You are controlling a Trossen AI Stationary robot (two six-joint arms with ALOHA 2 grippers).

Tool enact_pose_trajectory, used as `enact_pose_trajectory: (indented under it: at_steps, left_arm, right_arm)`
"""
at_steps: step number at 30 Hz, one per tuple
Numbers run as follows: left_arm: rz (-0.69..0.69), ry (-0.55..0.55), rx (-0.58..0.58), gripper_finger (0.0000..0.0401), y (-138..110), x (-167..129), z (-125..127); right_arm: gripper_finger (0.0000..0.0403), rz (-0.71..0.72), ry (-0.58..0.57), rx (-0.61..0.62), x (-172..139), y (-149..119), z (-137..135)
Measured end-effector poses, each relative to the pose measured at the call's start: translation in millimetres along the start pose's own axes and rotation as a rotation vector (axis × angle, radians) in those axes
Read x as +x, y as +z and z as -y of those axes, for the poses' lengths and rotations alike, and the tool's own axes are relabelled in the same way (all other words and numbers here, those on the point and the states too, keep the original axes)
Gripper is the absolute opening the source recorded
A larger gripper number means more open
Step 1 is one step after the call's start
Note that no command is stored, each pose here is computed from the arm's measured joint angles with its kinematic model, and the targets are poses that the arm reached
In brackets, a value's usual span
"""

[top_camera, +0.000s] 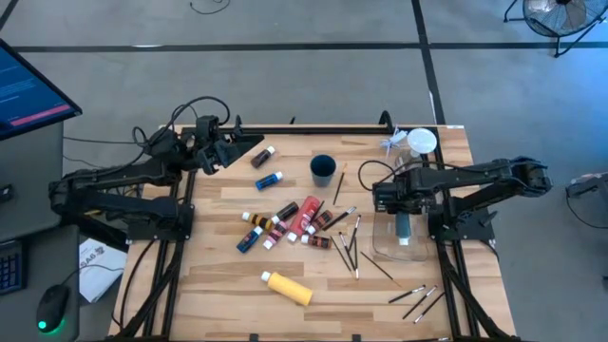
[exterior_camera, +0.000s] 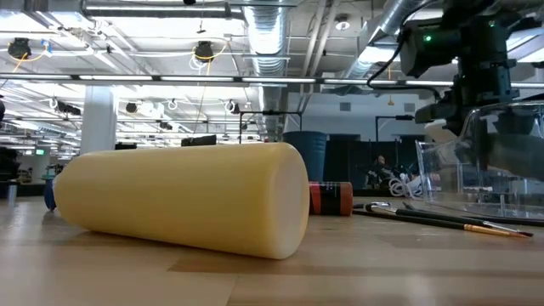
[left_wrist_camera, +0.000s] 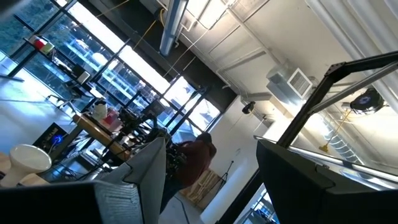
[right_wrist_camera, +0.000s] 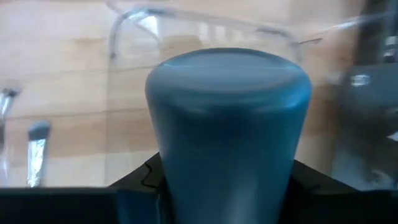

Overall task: Pick & Place Paint Supplies
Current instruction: Put the large black paint bottle into the transparent bin

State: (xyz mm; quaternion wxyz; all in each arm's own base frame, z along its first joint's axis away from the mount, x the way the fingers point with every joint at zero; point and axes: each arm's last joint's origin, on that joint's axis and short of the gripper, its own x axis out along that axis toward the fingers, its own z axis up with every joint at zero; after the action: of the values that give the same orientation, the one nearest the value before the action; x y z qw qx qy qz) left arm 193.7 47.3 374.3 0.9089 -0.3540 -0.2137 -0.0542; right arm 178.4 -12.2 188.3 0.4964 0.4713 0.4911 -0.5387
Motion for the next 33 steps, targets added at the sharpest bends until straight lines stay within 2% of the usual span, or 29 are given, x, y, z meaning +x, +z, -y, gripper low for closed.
enact_pose_trajectory:
  at_steps: [6, 14, 19, 23, 26, 28, 30, 33]
  left_arm:
    - [0.001, 0.0, 0.0, 0.021, 0.0, 0.0, 0.0]
    - [0.001, 0.0, 0.001, 0.021, 0.1, 0.0, 0.1]
    - [0.001, -0.001, 0.001, 0.021, 0.2, 0.0, 0.2]
    - [0.001, 0.0, 0.001, 0.021, 0.1, 0.0, 0.1]
    - [0.001, 0.0, 0.002, 0.021, 0.1, 0.0, 0.1]
    - [0.001, 0.0, 0.002, 0.021, 0.1, 0.0, 0.1]
    - [0.001, 0.0, 0.003, 0.021, 0.1, 0.0, 0.1]
    - [0.001, 0.0, 0.004, 0.021, 0.1, 0.0, 0.1]
  right_arm:
    - [0.0202, 0.002, 0.064, -0.003, 1.3, 0.1, -8.1]
    - [0.0251, -0.004, 0.067, -0.002, 1.3, 1.1, -8.2]
    - [0.0254, -0.025, 0.1, -0.024, -4.0, 0.8, -7.8]
    - [0.0253, -0.046, 0.072, -0.023, -19.8, 1.2, -1.5]
    - [0.0236, -0.049, -0.003, -0.026, -28.2, 1.5, 7.8]
    - [0.021, -0.053, -0.052, -0.048, -28.6, 1.3, 12.3]
    - [0.0171, -0.064, -0.077, -0.09, -28.4, 1.0, 14.3]
    - [0.0088, -0.082, -0.041, -0.146, -26.8, 0.4, 9.4]
